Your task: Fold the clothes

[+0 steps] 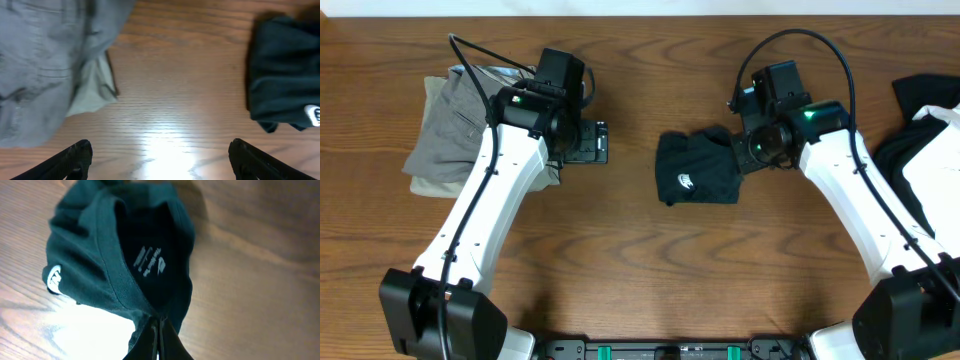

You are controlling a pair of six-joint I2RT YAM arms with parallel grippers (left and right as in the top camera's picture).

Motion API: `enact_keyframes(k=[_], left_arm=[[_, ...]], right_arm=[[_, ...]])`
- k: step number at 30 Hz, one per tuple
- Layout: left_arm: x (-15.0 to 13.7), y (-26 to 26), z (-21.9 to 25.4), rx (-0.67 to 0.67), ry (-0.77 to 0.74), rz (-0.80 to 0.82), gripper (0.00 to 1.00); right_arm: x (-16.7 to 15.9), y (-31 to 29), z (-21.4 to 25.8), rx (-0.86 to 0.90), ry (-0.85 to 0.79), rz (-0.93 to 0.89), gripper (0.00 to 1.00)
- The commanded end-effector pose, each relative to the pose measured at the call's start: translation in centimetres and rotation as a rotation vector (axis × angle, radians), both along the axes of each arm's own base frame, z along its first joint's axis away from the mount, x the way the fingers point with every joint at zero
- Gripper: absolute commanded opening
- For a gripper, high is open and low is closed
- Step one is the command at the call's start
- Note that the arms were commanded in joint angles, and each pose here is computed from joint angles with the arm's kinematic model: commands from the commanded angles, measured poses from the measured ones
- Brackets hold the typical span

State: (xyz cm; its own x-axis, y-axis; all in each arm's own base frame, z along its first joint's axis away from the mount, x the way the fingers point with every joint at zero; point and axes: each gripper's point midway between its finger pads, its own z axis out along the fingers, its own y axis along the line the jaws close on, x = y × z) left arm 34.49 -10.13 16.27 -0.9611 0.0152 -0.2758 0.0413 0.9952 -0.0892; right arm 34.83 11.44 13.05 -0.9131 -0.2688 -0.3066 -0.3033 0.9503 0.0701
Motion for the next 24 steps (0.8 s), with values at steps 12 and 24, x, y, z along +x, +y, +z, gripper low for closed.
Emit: enact_keyframes(k=[12, 24], left_arm=[[-0.6, -4.6, 0.1, -0.146, 0.015, -0.112, 0.89], [0.1, -6.9, -1.0, -0.150, 0.002, -0.163, 0.89]], right_arm=[[-0.8, -4.2, -1.2, -0.151, 0.053, -0.260, 0.20], [3.6, 4.2, -3.7, 0.236, 0.029, -0.033, 0.29]])
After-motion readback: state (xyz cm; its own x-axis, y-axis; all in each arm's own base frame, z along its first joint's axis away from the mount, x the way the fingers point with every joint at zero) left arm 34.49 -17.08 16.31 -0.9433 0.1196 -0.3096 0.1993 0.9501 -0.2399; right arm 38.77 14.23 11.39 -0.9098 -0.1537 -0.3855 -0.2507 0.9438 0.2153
